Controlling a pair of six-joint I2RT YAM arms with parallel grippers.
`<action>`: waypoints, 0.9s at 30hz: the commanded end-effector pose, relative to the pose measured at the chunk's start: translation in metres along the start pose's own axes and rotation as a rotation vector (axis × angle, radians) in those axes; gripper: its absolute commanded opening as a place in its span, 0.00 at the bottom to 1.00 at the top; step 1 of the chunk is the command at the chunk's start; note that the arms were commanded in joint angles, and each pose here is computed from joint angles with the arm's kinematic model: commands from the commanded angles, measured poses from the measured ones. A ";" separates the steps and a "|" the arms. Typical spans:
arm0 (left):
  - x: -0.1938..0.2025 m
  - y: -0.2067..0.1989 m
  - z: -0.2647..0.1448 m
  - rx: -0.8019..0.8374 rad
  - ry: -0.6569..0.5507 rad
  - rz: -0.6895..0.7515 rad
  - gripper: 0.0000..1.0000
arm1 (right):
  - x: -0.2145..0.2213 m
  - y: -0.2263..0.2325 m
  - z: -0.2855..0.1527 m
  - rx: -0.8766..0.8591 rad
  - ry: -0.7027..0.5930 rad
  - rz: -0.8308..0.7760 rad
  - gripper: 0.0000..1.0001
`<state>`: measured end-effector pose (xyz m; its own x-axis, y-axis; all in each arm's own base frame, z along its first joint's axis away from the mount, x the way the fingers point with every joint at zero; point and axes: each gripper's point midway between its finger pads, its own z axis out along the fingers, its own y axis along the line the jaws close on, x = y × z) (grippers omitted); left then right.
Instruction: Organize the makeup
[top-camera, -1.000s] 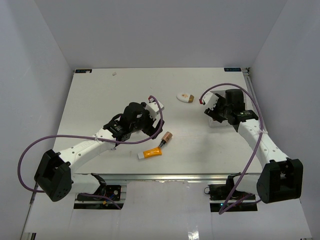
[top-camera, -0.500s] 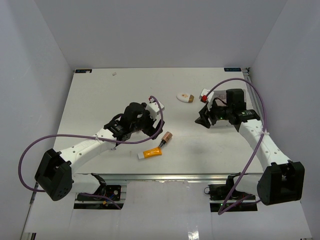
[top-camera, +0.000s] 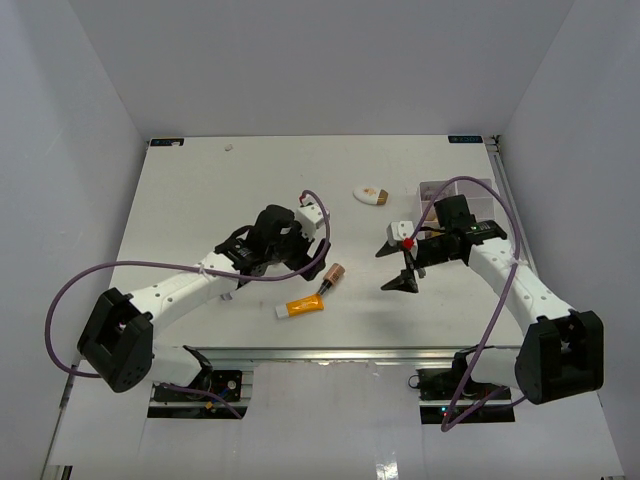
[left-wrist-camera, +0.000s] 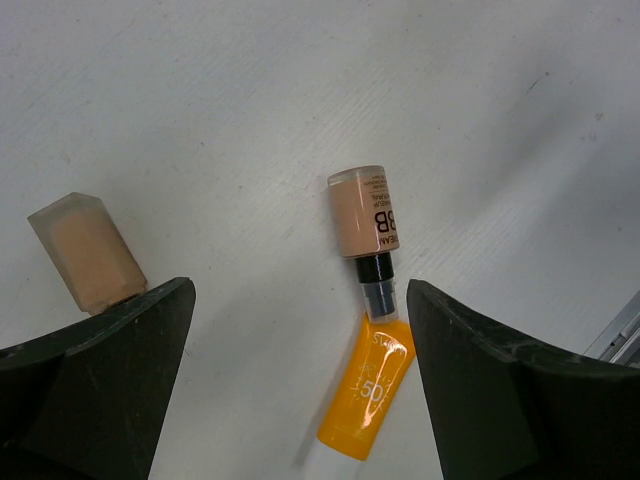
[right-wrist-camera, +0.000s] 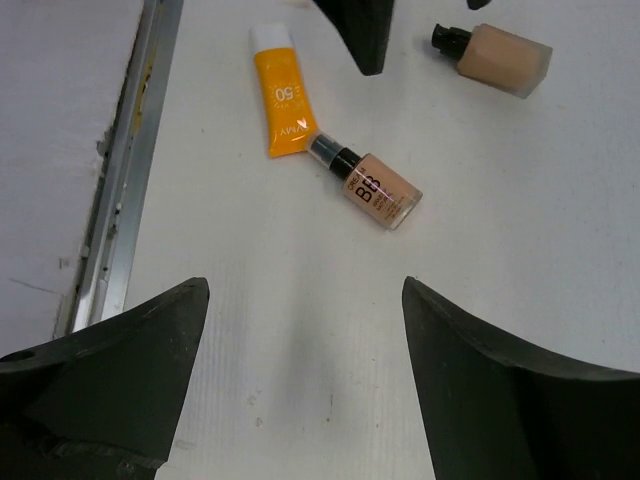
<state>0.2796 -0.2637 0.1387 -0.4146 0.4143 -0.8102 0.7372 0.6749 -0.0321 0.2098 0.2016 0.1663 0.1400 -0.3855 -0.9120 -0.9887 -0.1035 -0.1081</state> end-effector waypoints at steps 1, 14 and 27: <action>-0.022 0.017 -0.009 -0.059 -0.043 -0.116 0.98 | 0.015 0.002 0.007 -0.065 0.152 -0.272 0.85; -0.045 0.089 -0.063 -0.165 -0.241 -0.384 0.98 | 0.022 -0.044 0.070 -0.089 0.362 -0.531 0.85; -0.035 0.124 -0.089 -0.295 -0.315 -0.453 0.98 | 0.053 -0.074 0.137 -0.249 0.497 -0.580 0.77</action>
<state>0.3376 -0.1499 0.2024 -0.4815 -0.0745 -0.8733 0.3528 0.8956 -0.2709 0.2698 0.3092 0.0746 0.6576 -0.5745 -0.4874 -0.7508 -0.5536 -0.3603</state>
